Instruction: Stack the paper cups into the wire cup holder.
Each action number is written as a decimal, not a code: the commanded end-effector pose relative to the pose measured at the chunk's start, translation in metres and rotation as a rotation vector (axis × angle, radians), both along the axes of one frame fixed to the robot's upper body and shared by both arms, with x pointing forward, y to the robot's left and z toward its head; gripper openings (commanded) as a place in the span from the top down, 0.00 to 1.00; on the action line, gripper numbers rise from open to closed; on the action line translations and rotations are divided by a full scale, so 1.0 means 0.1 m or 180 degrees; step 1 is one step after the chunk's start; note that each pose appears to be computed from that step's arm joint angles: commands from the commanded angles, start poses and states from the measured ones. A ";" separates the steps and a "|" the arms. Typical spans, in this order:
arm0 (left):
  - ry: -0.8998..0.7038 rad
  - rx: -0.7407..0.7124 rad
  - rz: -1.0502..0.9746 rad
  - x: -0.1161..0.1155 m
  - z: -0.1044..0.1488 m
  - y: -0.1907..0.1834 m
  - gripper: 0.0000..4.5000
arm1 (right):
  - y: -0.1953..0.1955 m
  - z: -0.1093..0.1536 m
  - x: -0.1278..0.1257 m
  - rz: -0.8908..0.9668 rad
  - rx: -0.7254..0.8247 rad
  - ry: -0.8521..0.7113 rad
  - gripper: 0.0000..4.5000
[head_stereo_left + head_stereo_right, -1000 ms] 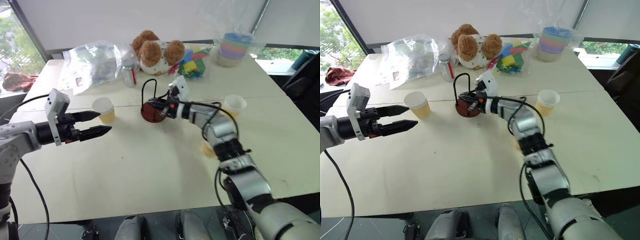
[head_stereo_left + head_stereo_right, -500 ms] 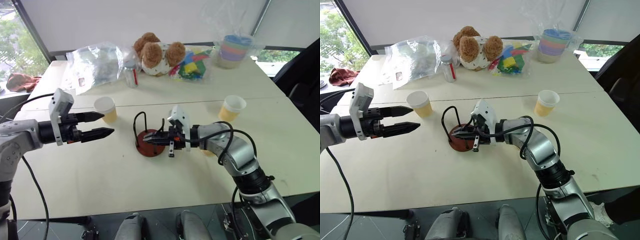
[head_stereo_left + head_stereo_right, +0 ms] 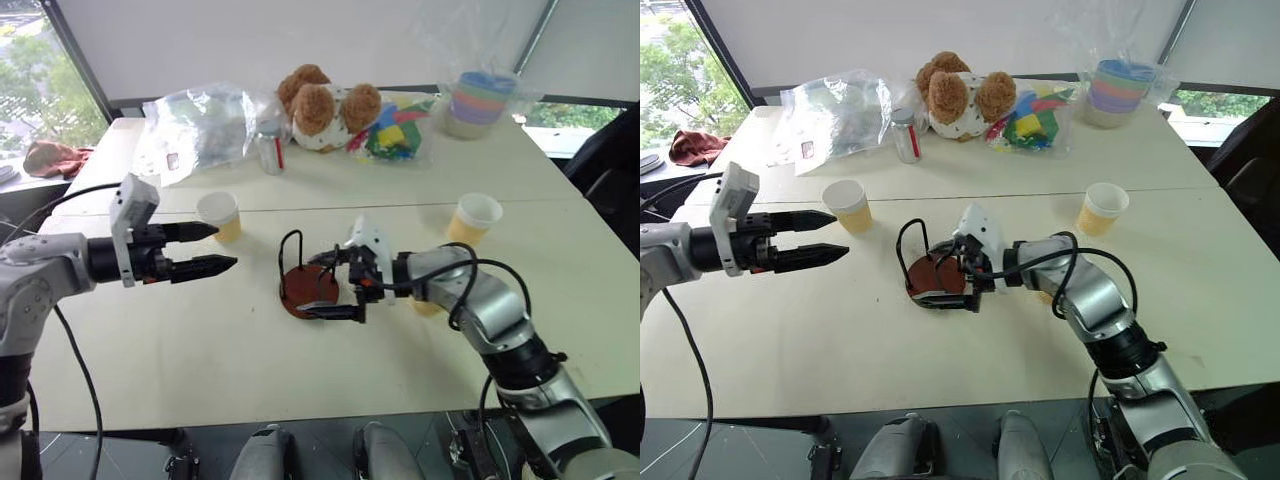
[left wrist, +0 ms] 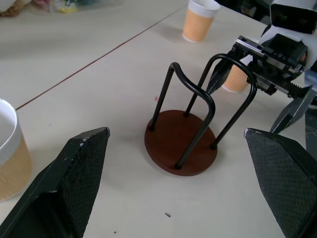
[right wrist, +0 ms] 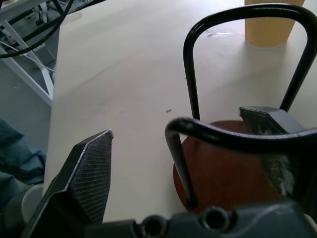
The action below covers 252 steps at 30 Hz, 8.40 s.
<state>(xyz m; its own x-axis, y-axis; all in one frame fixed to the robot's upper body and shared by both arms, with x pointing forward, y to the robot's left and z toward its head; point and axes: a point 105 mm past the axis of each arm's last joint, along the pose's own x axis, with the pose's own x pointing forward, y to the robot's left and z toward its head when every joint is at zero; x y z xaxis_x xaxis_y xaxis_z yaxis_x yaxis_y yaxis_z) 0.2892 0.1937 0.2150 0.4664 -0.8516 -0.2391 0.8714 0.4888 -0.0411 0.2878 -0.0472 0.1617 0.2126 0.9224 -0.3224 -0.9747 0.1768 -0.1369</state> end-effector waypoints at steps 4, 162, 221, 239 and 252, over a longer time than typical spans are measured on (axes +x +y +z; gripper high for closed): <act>-0.0087 0.0076 -0.0322 -0.02 0.10 -0.13 0.00 | -0.25 0.20 -0.37 -0.0046 -0.0074 0.0002 0.01; -0.0257 0.0913 -0.0792 -0.08 0.27 -0.05 0.00 | -1.28 1.52 0.82 -0.0284 -0.1640 -0.1506 1.00; -0.1319 0.2202 -0.0261 0.65 0.43 0.40 0.00 | -0.62 1.67 -0.22 0.0269 0.0185 -0.0720 0.28; -0.1188 0.2666 -0.0503 1.18 0.03 0.28 0.00 | -1.10 1.26 -0.21 -0.1244 0.0543 -0.0629 0.28; -0.1296 0.2707 -0.0439 1.27 -0.04 0.18 0.99 | -1.15 1.25 -0.18 -0.1366 0.0520 -0.0646 0.27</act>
